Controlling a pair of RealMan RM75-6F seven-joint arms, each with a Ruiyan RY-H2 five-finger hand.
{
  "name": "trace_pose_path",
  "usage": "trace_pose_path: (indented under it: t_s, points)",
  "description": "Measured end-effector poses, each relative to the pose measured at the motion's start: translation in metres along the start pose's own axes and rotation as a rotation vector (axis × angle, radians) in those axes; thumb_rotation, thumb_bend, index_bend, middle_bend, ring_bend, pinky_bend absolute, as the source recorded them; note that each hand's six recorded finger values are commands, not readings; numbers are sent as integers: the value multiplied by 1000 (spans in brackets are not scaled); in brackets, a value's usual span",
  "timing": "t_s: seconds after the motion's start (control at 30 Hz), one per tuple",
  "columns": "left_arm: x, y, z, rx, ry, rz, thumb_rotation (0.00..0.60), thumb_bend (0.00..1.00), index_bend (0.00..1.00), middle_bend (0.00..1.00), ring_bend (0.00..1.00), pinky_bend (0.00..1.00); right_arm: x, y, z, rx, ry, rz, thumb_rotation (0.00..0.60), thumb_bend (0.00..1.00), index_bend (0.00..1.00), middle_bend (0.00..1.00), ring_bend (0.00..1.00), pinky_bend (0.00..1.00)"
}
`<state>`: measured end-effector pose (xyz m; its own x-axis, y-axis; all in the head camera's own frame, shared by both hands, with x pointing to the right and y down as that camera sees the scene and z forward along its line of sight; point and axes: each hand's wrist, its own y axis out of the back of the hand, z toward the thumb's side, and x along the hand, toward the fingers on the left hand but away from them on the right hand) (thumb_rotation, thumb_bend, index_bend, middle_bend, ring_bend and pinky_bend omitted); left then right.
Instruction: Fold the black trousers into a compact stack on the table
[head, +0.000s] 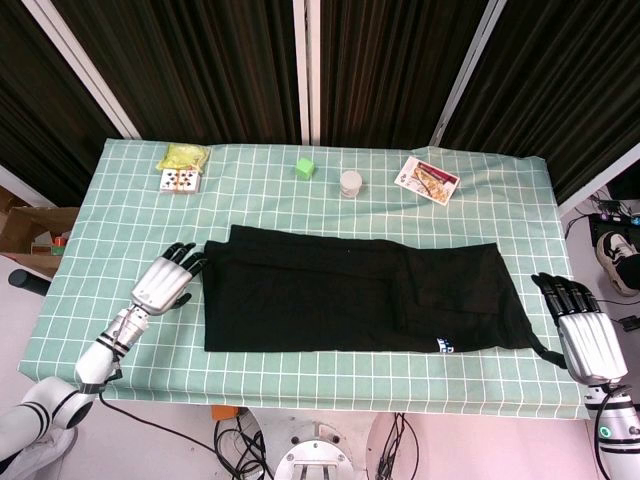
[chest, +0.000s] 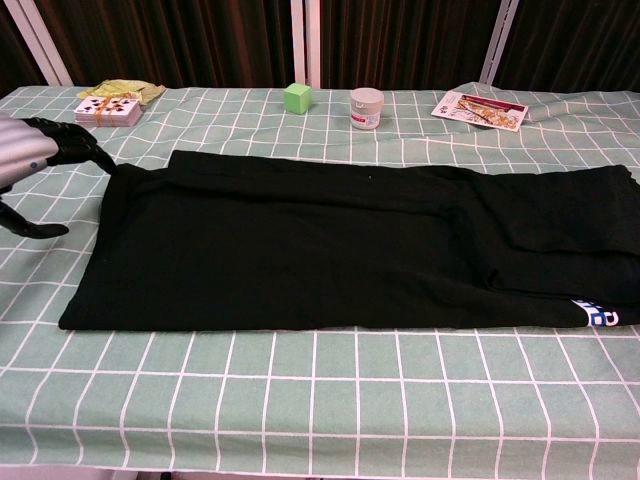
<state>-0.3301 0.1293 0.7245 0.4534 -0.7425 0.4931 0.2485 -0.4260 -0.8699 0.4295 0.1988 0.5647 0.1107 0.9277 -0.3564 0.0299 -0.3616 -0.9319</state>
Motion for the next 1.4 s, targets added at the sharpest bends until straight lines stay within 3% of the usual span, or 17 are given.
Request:
trace_pose_path:
  t_s: [0.6, 1.13, 1.4]
  points:
    - [27, -9, 17, 99, -101, -46, 600, 152, 186, 161, 93, 175, 11, 0, -1, -8, -12, -6, 600, 205, 111, 144, 98, 184]
    - [60, -1, 49, 22, -186, -45, 600, 113, 195, 161, 93, 175, 18, -4, -7, -17, -37, -7, 600, 205, 111, 141, 98, 184]
    - [69, -2, 58, 11, -224, -33, 600, 138, 296, 161, 93, 173, 20, -6, -9, -17, -46, -5, 600, 205, 111, 139, 98, 183]
